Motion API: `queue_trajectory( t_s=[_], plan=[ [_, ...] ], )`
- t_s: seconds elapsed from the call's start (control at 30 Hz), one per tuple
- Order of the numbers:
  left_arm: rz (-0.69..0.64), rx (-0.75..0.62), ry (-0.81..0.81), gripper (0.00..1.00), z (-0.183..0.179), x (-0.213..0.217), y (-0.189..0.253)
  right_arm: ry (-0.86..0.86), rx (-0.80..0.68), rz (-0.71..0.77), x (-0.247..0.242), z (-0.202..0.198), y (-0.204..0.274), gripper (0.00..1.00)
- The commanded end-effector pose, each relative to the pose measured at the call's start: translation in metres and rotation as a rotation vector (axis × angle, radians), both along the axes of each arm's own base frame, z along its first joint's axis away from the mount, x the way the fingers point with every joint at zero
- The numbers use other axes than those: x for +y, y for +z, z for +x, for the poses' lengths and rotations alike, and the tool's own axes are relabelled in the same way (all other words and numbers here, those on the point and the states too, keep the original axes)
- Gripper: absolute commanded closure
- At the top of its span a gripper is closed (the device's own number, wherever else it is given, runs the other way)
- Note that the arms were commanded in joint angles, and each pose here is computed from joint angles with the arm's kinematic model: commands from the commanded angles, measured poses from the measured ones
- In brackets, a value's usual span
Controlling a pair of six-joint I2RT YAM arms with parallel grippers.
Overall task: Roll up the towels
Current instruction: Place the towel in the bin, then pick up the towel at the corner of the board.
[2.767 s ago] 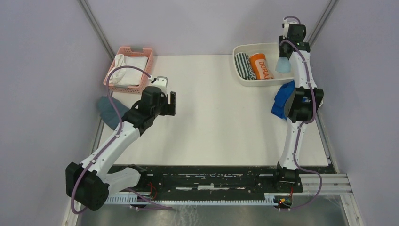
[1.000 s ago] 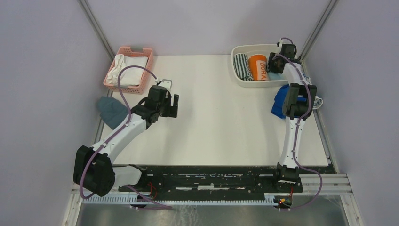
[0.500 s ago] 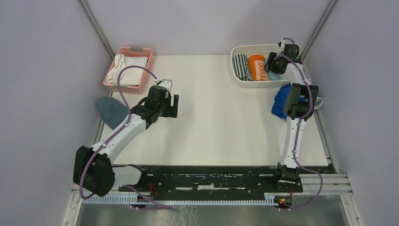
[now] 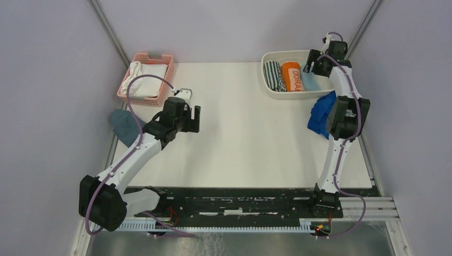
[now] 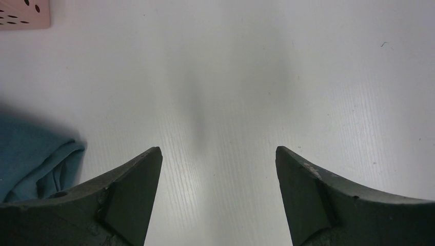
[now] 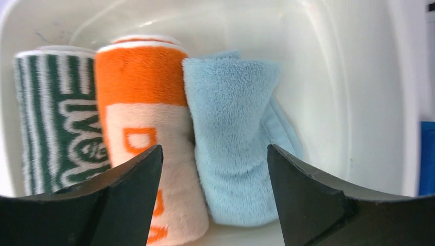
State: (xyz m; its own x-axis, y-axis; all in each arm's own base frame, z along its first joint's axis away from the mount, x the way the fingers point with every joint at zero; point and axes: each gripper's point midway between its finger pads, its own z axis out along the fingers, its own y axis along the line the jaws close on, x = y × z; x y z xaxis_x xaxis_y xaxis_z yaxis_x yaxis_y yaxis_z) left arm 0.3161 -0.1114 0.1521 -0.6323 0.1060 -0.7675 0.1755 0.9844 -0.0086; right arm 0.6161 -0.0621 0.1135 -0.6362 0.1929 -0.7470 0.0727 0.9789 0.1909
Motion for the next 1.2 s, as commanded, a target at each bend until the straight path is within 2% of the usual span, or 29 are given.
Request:
queue_trajectory(
  t_s=[0.0, 0.1, 0.27, 0.4, 0.6, 0.73, 0.8, 0.9, 0.97, 1.03, 1.07, 1.17],
  plan=[
    [-0.067, -0.086, 0.006, 0.12, 0.004, -0.004, 0.031, -0.039, -0.114, -0.078, -0.014, -0.016, 0.081, 0.17],
    [-0.076, -0.119, 0.009, 0.12, 0.001, -0.002, 0.042, -0.139, -0.079, -0.141, -0.03, -0.048, 0.09, 0.17],
    [-0.095, -0.193, 0.021, 0.11, -0.006, 0.005, 0.064, -0.364, 0.088, -0.238, -0.061, -0.128, 0.073, 0.17],
    [-0.112, -0.234, 0.016, 0.1, -0.011, 0.006, 0.074, -0.461, 0.191, -0.184, -0.058, -0.178, 0.045, 0.2],
    [-0.102, -0.265, 0.011, 0.1, -0.012, 0.009, 0.081, -0.46, 0.223, -0.009, -0.032, -0.185, -0.006, 0.29],
    [-0.121, -0.277, 0.004, 0.1, -0.015, 0.008, 0.085, -0.479, 0.283, -0.004, -0.033, -0.181, -0.039, 0.37],
    [-0.128, -0.28, 0.0, 0.1, -0.016, 0.007, 0.085, -0.475, 0.282, 0.003, -0.033, -0.178, -0.046, 0.43],
    [-0.126, -0.276, -0.003, 0.1, -0.015, 0.006, 0.084, -0.464, 0.304, 0.003, -0.032, -0.181, -0.035, 0.65],
    [-0.126, -0.272, -0.004, 0.1, -0.015, 0.005, 0.083, -0.469, 0.288, -0.016, -0.034, -0.189, -0.012, 0.82],
    [-0.122, -0.269, -0.001, 0.1, -0.014, 0.006, 0.081, -0.485, 0.243, -0.044, -0.039, -0.195, 0.016, 0.95],
    [-0.12, -0.267, -0.001, 0.1, -0.014, 0.006, 0.08, -0.489, 0.225, -0.058, -0.041, -0.198, 0.031, 0.99],
    [-0.12, -0.257, -0.007, 0.1, -0.013, 0.004, 0.078, -0.461, 0.154, -0.06, -0.036, -0.203, 0.075, 1.0]
  ],
)
